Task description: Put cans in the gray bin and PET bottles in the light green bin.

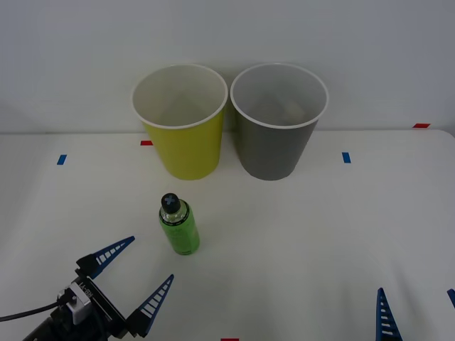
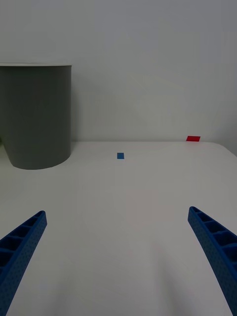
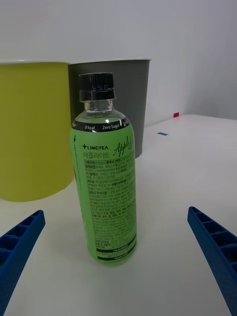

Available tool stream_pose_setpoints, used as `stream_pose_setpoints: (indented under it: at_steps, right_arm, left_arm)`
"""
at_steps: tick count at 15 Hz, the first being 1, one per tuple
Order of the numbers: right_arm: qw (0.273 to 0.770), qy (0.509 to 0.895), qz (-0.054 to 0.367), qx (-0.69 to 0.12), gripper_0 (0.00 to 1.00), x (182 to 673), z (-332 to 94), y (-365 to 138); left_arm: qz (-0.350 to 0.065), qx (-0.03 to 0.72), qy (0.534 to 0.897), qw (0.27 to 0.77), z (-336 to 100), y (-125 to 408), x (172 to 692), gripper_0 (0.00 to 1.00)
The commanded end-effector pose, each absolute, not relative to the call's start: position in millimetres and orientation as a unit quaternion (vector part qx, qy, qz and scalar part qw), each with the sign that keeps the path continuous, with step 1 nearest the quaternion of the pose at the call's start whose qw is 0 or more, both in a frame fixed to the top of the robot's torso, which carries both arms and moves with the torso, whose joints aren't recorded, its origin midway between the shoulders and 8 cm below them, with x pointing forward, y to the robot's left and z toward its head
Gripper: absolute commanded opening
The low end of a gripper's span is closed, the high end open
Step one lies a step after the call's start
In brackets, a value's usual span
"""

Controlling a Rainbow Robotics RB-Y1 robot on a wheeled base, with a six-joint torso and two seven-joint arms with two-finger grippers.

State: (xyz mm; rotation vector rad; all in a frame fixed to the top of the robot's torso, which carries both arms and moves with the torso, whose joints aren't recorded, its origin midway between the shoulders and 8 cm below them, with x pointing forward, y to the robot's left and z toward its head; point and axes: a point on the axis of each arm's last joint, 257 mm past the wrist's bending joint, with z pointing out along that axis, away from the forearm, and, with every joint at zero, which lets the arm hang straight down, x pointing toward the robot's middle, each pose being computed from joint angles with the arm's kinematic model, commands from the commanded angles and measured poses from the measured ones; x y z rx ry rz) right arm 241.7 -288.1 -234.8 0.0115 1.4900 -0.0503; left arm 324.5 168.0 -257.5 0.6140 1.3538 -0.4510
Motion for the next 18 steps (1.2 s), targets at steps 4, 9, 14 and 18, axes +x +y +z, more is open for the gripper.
stream_pose_setpoints:
  at_steps: [4,9,14,18]
  right_arm:
    - [0.735,0.678,-0.023,0.005,1.0,242,-235,-288]
    - [0.735,0.678,-0.023,0.005,1.0,242,-235,-288]
    - [0.735,0.678,-0.023,0.005,0.99,242,-235,-288]
    - [0.735,0.678,-0.023,0.005,1.0,242,-235,-288]
  left_arm:
    - [-0.215,0.279,0.605,0.714,-248,156,355,1.0]
    - [-0.24,0.264,0.607,0.71,-241,142,368,1.0]
    - [-0.256,0.265,0.604,0.707,-235,126,377,1.0]
    - [-0.259,0.27,0.611,0.697,-237,116,387,1.0]
